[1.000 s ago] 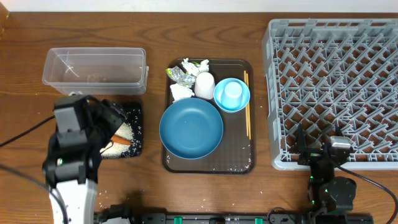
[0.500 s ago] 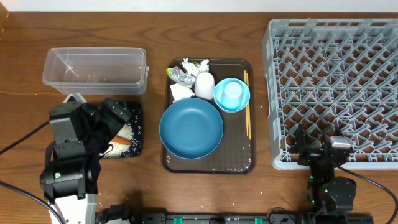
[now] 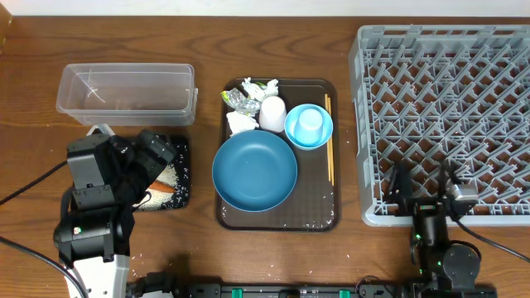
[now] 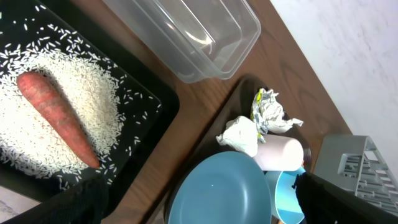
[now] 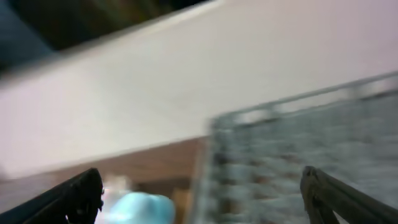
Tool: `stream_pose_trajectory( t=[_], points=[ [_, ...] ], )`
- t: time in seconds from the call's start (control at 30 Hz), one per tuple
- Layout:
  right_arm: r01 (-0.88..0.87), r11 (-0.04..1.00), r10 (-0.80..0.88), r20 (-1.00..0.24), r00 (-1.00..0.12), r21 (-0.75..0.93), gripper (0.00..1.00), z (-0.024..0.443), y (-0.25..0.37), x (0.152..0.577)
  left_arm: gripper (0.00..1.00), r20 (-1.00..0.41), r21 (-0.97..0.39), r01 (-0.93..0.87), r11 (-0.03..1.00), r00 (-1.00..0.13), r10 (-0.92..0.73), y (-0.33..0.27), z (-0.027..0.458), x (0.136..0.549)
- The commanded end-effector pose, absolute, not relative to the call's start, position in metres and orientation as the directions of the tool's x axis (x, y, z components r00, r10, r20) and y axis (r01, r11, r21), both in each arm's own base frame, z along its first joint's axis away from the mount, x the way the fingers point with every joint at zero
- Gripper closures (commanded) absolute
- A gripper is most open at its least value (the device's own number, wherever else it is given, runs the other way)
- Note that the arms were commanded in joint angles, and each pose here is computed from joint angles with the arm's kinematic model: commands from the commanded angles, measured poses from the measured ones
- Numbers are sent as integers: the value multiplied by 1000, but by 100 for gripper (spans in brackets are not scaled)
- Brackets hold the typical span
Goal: Sort waste into correct bins and load items into the dishwasher rack
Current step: 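Move the right gripper over the light-blue cup on the brown tray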
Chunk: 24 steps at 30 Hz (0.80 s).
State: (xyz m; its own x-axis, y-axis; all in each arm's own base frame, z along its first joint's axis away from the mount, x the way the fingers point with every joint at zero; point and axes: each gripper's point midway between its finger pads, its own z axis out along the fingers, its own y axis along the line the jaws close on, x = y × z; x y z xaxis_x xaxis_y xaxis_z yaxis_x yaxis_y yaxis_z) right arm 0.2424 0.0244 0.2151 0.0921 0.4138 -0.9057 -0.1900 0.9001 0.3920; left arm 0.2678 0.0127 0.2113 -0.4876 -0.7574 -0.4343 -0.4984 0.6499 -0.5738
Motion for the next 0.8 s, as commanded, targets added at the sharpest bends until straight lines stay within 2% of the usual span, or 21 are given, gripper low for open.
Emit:
stream_pose_trajectory(
  t=[0.0, 0.1, 0.33, 0.5, 0.67, 0.77],
  points=[
    [-349, 634, 720, -691, -60, 690, 1, 228, 49, 234, 2, -450, -586, -481, 653, -477, -755, 13, 223, 271],
    [-386, 559, 777, -626, -65, 734, 1, 241, 50, 231, 1, -450, -585, -481, 653, -477, -755, 13, 222, 271],
    [-518, 550, 759, -651, -19, 656, 1, 276, 60, 215, 1, -468, -567, -490, 662, -470, -748, 18, 221, 272],
    [-527, 632, 667, -745, -3, 568, 1, 289, 68, 213, 1, -462, -563, -461, 686, -513, -723, 12, 218, 275],
    [-442, 728, 546, -833, -88, 524, 1, 288, 71, 228, 1, -451, -557, -442, 704, -551, -702, 8, 212, 279],
    [-432, 761, 454, -873, -177, 483, 1, 291, 80, 240, 1, -442, -554, -448, 702, -556, -704, 8, 208, 281]
  ],
)
